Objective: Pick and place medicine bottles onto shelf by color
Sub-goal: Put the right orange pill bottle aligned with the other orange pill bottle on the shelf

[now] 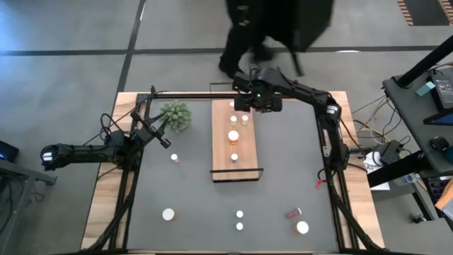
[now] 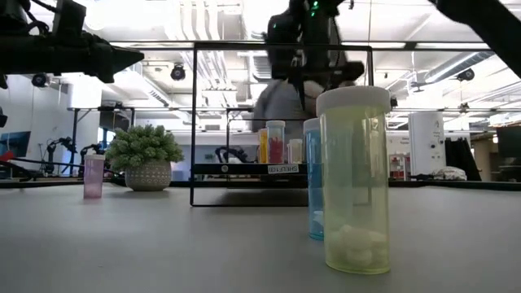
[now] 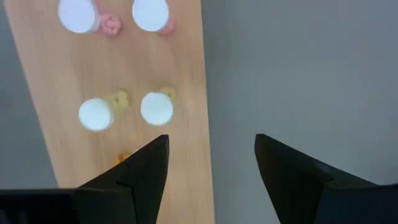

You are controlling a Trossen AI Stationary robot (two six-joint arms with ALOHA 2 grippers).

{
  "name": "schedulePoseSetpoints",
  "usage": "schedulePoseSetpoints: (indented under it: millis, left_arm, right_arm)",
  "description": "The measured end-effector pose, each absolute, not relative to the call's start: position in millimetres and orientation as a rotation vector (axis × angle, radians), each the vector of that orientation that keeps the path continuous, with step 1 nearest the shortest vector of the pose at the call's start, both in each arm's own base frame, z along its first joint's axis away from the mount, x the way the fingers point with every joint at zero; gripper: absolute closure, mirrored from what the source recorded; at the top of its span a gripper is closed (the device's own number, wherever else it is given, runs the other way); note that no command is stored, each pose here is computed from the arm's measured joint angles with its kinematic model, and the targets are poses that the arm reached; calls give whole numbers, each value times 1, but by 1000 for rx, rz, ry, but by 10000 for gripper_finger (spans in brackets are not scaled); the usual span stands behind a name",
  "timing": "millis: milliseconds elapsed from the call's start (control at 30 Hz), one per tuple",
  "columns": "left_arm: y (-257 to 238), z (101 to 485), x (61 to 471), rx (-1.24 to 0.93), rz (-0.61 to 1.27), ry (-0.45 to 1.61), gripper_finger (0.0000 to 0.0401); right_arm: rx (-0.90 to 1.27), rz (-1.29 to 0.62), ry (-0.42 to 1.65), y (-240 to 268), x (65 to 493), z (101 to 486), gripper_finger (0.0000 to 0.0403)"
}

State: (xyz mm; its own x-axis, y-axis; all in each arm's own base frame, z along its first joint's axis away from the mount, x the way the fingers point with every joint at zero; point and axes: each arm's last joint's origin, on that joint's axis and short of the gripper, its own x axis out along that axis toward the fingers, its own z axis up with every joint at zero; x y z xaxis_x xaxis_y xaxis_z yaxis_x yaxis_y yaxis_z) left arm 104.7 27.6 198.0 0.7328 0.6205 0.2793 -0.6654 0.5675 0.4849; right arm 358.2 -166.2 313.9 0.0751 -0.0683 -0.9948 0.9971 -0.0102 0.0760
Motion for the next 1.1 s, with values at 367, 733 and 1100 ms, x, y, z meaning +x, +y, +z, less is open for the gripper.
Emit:
schedulePoseSetpoints:
  millis: [367, 733, 1100]
  left_arm:
    - [28, 198, 105, 603, 756, -80, 329]
    - [28, 198, 105, 603, 756, -80, 329]
    - [28, 198, 105, 604, 756, -80, 329]
  right_arm:
    - [1219, -1255, 1039, -111, 331, 343, 174]
    - [1240, -1314, 1094, -39, 284, 318, 175]
    - [1382, -1237, 1054, 55, 215, 293, 175]
